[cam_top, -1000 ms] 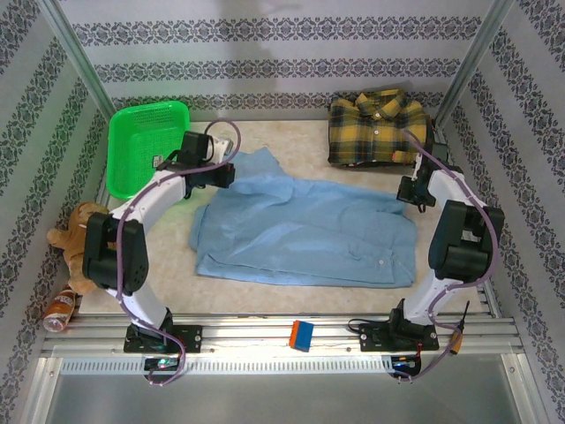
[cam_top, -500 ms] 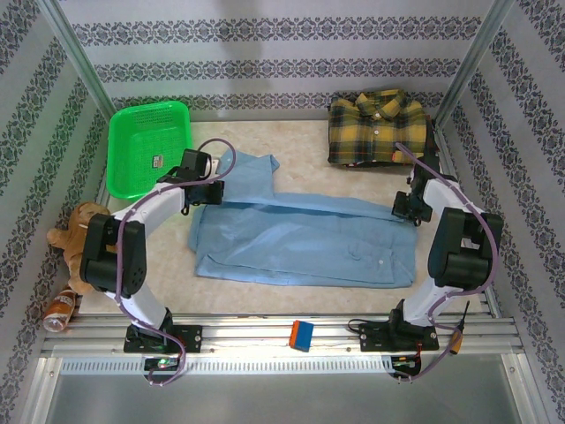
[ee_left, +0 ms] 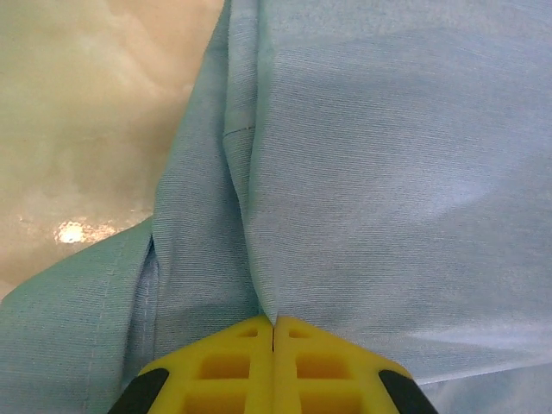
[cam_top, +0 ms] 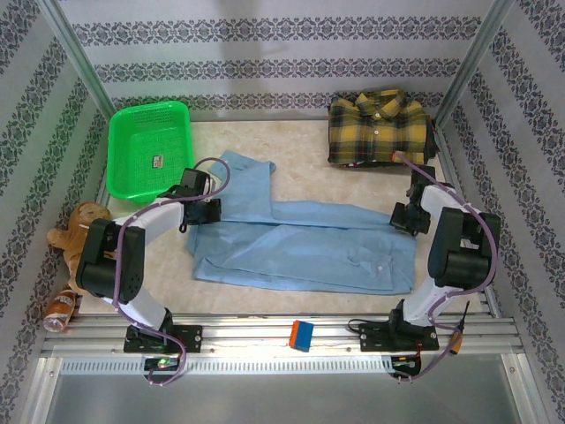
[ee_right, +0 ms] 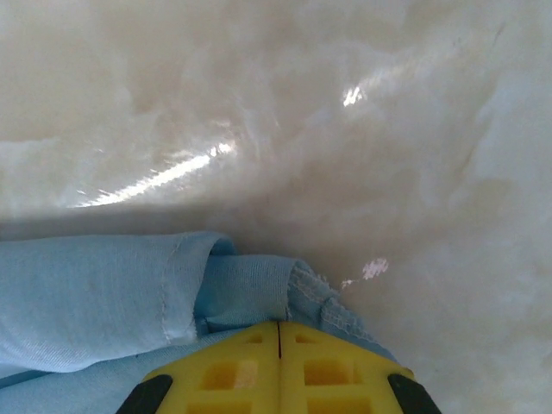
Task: Fold and stack the long sleeve shirts
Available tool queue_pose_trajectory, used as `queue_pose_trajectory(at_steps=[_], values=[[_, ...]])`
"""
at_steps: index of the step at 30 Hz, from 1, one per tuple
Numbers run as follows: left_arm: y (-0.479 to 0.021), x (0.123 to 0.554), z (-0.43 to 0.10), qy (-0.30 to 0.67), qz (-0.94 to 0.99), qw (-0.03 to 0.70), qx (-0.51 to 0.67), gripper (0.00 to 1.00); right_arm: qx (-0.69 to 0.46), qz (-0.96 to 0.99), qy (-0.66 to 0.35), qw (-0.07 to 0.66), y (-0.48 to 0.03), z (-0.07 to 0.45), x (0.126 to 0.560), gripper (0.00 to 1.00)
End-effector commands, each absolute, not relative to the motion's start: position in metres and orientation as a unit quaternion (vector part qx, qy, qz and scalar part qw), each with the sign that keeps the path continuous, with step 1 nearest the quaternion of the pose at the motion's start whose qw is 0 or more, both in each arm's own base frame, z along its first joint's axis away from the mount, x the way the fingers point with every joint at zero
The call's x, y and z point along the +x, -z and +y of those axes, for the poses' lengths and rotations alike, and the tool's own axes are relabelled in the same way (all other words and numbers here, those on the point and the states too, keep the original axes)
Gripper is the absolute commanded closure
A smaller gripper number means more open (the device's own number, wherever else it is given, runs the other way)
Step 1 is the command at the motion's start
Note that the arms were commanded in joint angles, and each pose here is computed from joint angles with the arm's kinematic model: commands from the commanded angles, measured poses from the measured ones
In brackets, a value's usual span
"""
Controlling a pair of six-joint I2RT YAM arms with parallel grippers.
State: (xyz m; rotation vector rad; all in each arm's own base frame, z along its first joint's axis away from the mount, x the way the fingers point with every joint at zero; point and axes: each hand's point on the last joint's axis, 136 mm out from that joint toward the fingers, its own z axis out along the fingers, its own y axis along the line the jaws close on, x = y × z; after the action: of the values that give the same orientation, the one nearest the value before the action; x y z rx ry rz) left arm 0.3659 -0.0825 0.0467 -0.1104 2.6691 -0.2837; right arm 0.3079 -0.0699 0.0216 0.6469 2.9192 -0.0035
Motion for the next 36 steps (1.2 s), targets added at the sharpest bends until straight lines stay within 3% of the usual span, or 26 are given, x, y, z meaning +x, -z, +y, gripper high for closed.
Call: queue_pose_trajectory(at_steps=[1, 10, 12, 14, 16, 19, 23, 28, 36], values=[[-0.038, 0.364, -0.042, 0.017, 0.974, 0.208, -0.089, 0.99, 0.244, 0.964, 0.075, 0.067, -0.021, -0.097, 0.289, 1.00], [-0.024, 0.362, -0.038, 0.000, 0.979, 0.172, -0.107, 0.95, 0.263, 0.960, 0.083, 0.051, -0.019, -0.097, 0.278, 1.00], [-0.020, 0.356, -0.039, 0.001, 0.982, 0.155, -0.111, 0.85, 0.267, 0.959, 0.079, 0.050, -0.019, -0.096, 0.277, 0.99], [-0.019, 0.352, -0.038, 0.001, 0.981, 0.153, -0.118, 0.59, 0.272, 0.957, 0.078, 0.058, -0.020, -0.095, 0.276, 0.88], [-0.025, 0.350, -0.038, 0.002, 0.979, 0.160, -0.127, 0.42, 0.280, 0.954, 0.080, 0.066, -0.024, -0.096, 0.275, 0.74], [-0.056, 0.358, -0.048, 0.037, 0.971, 0.191, -0.137, 0.28, 0.287, 0.951, 0.069, 0.092, -0.037, -0.093, 0.277, 0.53], [-0.117, 0.387, -0.066, 0.096, 0.953, 0.245, -0.148, 0.16, 0.276, 0.944, 0.020, 0.181, -0.078, -0.078, 0.296, 0.30], [-0.161, 0.433, -0.084, 0.135, 0.945, 0.252, -0.159, 0.13, 0.214, 0.937, -0.021, 0.276, -0.134, -0.048, 0.324, 0.20], [-0.152, 0.509, -0.095, 0.119, 0.958, 0.211, -0.153, 0.17, 0.122, 0.945, -0.057, 0.299, -0.165, 0.006, 0.348, 0.19]])
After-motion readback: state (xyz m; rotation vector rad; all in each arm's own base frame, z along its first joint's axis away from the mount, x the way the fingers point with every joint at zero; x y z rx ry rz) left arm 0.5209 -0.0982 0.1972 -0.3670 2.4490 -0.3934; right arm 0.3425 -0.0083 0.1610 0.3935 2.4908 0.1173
